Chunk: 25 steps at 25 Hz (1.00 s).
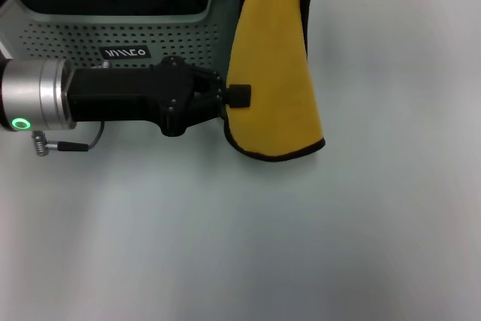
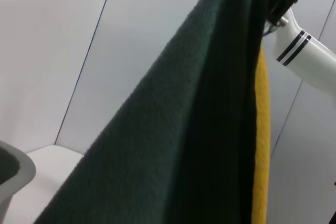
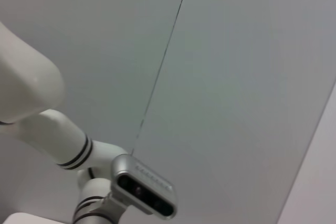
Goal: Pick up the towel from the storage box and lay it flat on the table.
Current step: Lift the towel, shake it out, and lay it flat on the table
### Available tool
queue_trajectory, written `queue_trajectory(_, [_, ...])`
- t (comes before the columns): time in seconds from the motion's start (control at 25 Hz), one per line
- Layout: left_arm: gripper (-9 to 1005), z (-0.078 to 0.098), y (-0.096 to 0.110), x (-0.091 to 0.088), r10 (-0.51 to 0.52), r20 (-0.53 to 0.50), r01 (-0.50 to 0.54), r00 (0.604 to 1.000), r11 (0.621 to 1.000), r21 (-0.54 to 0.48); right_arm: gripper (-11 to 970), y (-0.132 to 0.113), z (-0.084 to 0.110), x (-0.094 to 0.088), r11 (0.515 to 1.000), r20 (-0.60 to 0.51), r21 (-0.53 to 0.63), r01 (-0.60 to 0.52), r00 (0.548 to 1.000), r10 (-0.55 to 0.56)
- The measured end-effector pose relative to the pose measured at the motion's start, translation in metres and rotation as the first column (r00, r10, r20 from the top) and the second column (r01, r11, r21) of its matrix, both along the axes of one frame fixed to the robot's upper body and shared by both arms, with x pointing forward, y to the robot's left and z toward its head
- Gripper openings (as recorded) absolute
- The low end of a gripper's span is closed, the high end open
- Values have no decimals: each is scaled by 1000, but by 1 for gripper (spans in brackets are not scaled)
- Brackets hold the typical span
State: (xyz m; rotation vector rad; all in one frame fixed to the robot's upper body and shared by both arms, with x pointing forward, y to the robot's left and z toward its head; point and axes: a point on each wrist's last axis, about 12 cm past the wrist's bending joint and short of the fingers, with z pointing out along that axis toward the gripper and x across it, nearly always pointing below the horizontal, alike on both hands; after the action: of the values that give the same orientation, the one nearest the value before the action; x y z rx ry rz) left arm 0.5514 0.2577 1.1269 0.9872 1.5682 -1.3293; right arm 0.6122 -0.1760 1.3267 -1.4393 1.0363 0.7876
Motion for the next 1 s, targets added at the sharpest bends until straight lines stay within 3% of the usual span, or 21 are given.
queue_trajectory(1.0, [49,-1,0,0,1,-5,-1,1000,1000,12,19,-16,22,-6,997,97,55,51,994,-56])
